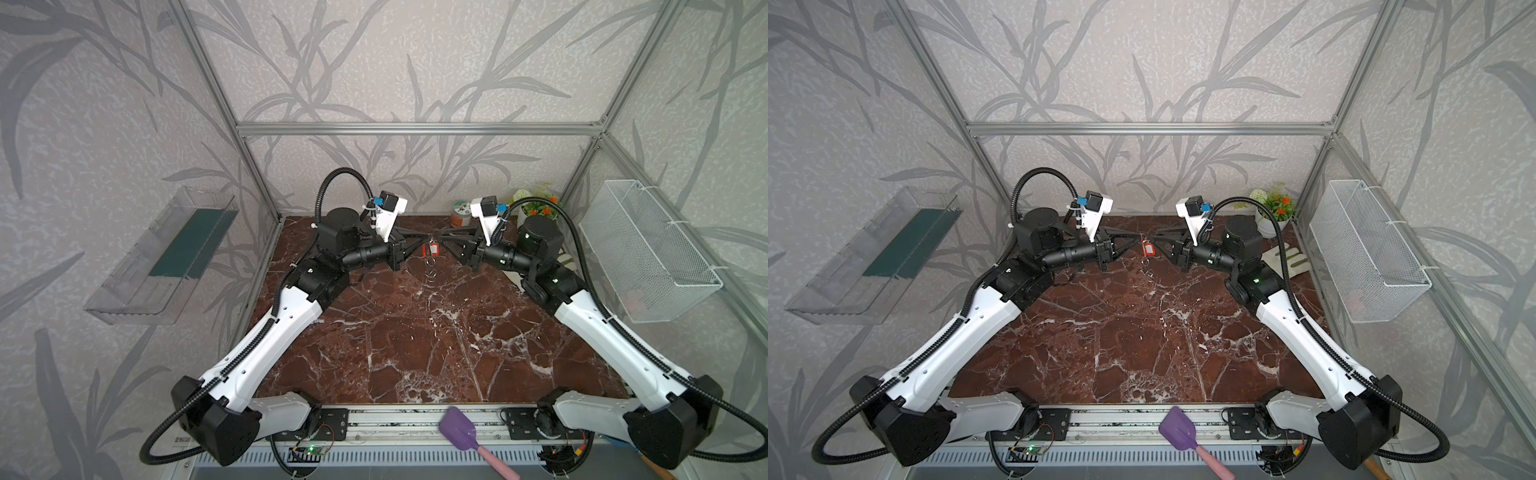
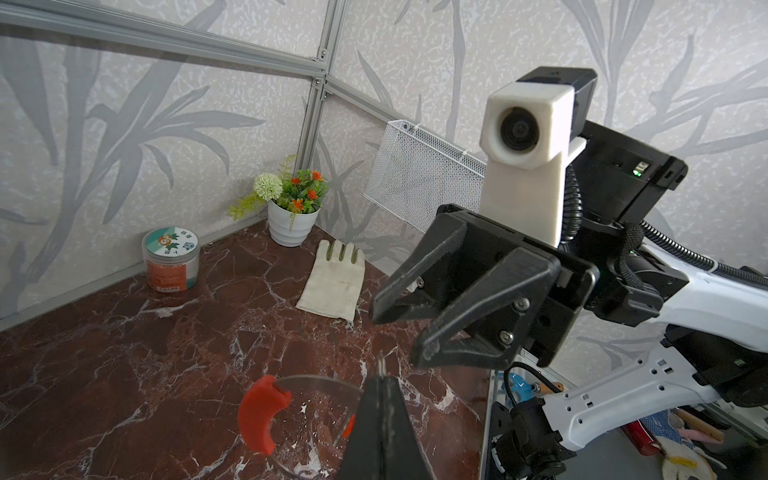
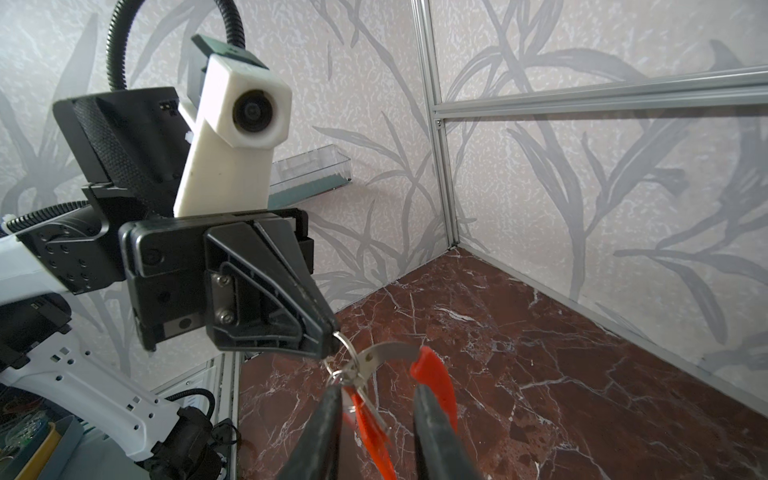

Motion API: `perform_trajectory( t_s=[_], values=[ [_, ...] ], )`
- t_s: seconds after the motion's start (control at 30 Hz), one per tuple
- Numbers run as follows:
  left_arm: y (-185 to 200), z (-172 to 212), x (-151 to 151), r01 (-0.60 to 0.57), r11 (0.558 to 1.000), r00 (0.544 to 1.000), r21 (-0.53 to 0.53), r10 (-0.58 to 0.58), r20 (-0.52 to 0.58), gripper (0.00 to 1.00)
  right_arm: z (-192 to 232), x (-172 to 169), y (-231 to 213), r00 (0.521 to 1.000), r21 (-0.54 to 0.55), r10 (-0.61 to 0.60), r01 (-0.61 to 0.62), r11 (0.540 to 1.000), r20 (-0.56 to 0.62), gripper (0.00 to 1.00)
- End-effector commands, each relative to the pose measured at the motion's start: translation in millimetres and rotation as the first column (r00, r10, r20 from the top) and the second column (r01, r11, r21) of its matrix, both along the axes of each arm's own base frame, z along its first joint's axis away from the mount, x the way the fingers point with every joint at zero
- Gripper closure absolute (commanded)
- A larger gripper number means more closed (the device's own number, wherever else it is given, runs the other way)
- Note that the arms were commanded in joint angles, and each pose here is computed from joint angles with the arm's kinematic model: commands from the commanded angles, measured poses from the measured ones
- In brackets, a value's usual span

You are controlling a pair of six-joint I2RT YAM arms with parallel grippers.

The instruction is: Put the keys on the keyring

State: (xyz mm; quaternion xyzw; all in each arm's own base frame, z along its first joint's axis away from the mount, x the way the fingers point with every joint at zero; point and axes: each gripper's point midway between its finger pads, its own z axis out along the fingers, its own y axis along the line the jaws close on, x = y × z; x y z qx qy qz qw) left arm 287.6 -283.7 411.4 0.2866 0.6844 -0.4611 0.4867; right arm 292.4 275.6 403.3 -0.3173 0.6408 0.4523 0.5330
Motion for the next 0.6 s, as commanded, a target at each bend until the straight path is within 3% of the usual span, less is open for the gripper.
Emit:
perform_trajectory(
  t_s=[0.0,0.3,0.47,0.57],
  values=[
    [3.4,24.0,-7.6,0.01,0.999,0.998,-0.038,-0.008,0.064,1.0,7.0,-9.0,1.2,0.999,-0.011,0.035,-0.035,0.999,0.021,0.7],
    [3.7,26.5,-12.5,0.026,0.999,0.998,-0.045,-0.023,0.059,1.0,2.5,-9.8,10.5,0.995,0.006,0.099,-0.099,0.995,-0.015,0.7],
    [4.5,28.2,-13.8,0.026,0.999,0.998,-0.048,-0.023,0.06,1.0,-3.2,-10.0,12.2,0.993,0.003,0.113,-0.113,0.994,-0.038,0.79],
    [4.3,28.9,-14.9,0.03,0.998,0.998,-0.051,-0.027,0.059,1.0,-3.2,-10.7,11.2,0.994,0.002,0.109,-0.109,0.994,-0.033,0.89]
  ],
)
